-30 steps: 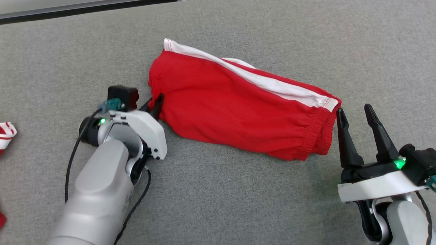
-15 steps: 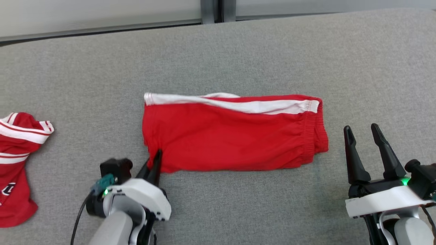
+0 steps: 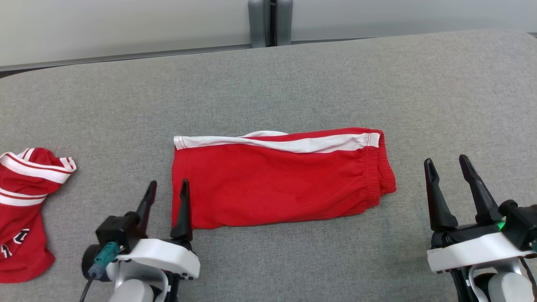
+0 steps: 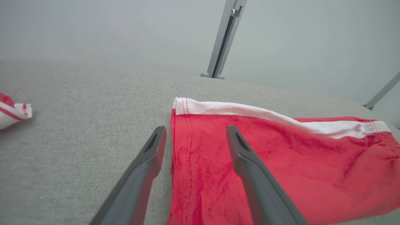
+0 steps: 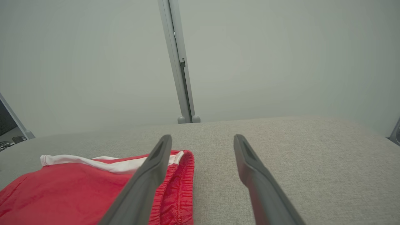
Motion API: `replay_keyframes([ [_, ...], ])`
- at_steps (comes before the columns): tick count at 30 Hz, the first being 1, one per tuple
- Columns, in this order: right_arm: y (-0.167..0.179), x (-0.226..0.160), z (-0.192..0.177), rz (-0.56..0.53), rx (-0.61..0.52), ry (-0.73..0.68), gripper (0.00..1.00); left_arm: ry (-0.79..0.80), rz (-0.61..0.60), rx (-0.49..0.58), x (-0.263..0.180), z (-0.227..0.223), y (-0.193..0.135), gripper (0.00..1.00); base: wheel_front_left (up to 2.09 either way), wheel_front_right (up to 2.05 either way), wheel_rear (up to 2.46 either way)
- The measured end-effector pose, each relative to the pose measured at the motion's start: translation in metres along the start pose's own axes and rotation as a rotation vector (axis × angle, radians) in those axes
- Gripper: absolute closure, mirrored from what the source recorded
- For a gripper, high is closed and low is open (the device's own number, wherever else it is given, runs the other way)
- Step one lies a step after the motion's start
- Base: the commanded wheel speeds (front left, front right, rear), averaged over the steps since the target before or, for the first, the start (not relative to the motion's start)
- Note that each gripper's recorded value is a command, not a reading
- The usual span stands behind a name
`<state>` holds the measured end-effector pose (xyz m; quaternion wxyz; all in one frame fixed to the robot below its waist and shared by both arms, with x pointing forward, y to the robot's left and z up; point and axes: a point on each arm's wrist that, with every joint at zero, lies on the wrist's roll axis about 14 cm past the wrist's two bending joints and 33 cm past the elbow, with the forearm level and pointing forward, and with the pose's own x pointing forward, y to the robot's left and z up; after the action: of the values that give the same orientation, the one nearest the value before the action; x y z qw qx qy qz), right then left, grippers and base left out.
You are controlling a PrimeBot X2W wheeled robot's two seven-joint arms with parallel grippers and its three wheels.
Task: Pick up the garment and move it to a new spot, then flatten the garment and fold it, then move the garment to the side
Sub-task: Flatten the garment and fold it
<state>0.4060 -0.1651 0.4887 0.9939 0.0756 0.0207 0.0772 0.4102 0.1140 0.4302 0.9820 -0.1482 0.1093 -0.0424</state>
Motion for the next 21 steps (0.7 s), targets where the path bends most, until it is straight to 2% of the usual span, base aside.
replay_keyframes([
  [5,0.000,-0.002,0.006,-0.001,-0.019,-0.007,0.00,-0.166,0.012,0.073,-0.002,0.047,0.008,0.00,0.00,0.00,0.00],
  [9,0.001,-0.007,0.008,-0.001,-0.026,0.000,0.00,-0.237,0.021,0.143,-0.008,0.071,0.018,0.00,0.00,0.00,0.00],
  [13,0.003,-0.012,0.011,0.001,-0.031,0.001,0.00,-0.250,0.029,0.206,-0.017,0.078,0.028,0.00,0.00,0.00,0.00],
  [18,0.005,-0.017,0.011,0.003,-0.036,0.011,0.00,-0.225,0.042,0.232,-0.027,0.076,0.036,0.00,0.00,0.00,0.00],
  [21,0.006,-0.017,0.011,0.002,-0.034,0.015,0.00,-0.226,0.040,0.227,-0.031,0.080,0.026,0.00,0.00,0.00,0.00],
])
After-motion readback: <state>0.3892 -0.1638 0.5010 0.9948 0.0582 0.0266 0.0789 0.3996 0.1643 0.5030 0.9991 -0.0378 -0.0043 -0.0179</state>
